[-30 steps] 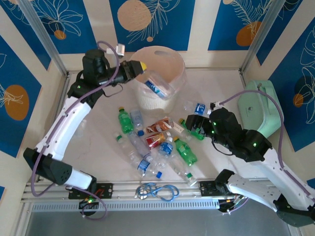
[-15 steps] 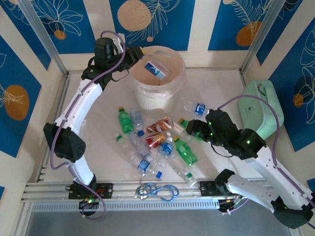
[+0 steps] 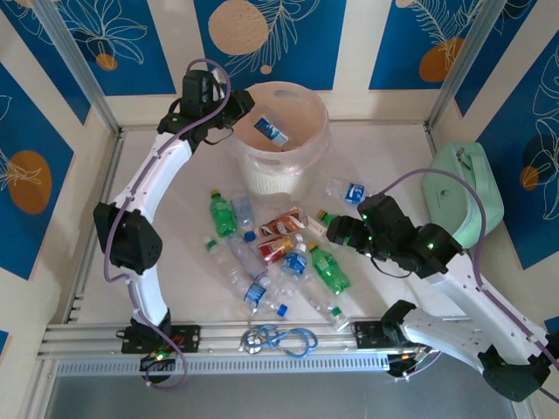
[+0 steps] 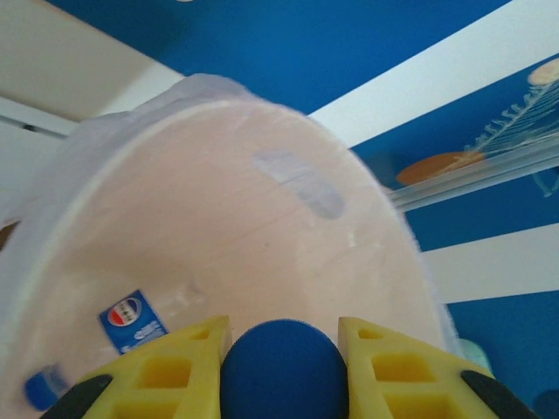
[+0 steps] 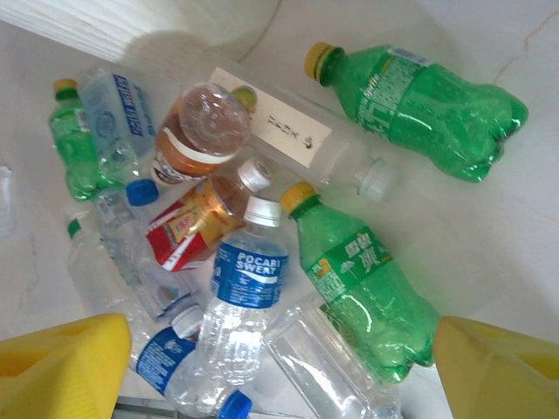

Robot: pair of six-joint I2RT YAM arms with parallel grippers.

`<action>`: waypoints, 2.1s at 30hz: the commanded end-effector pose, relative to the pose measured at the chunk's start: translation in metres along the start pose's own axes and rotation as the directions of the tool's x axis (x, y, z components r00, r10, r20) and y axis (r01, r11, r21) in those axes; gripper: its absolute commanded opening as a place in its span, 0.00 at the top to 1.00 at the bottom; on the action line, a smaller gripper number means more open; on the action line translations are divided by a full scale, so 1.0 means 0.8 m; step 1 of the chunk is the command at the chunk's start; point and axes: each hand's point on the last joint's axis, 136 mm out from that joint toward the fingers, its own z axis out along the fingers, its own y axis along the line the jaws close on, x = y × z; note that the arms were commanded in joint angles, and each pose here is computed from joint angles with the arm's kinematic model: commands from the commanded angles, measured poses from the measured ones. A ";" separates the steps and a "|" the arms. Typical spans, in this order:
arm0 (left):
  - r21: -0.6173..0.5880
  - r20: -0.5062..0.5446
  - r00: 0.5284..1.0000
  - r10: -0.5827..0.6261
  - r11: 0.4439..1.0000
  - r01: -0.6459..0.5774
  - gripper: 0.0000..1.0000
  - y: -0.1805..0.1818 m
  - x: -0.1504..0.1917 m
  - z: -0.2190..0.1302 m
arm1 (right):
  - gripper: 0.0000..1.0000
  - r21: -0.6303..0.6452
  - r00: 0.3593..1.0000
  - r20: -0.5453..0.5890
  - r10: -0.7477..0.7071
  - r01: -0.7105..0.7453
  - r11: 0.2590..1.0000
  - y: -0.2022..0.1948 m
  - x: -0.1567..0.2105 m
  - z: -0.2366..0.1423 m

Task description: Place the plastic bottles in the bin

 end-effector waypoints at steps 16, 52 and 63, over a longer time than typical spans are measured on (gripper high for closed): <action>-0.030 -0.059 0.986 0.157 0.987 -0.159 0.33 -0.022 0.026 0.000 | 0.09 0.170 0.991 -0.131 0.012 0.011 0.985 -0.041 0.032 0.018; 0.020 0.036 0.998 0.057 0.998 -0.058 0.30 0.042 0.137 -0.223 | 0.25 0.211 0.644 -0.700 -0.309 0.600 0.772 -0.019 0.208 0.106; 0.065 0.024 1.000 -0.007 0.998 0.005 0.31 0.045 0.142 -0.212 | 0.25 0.269 0.645 -0.712 -0.278 0.616 0.741 -0.033 0.204 0.129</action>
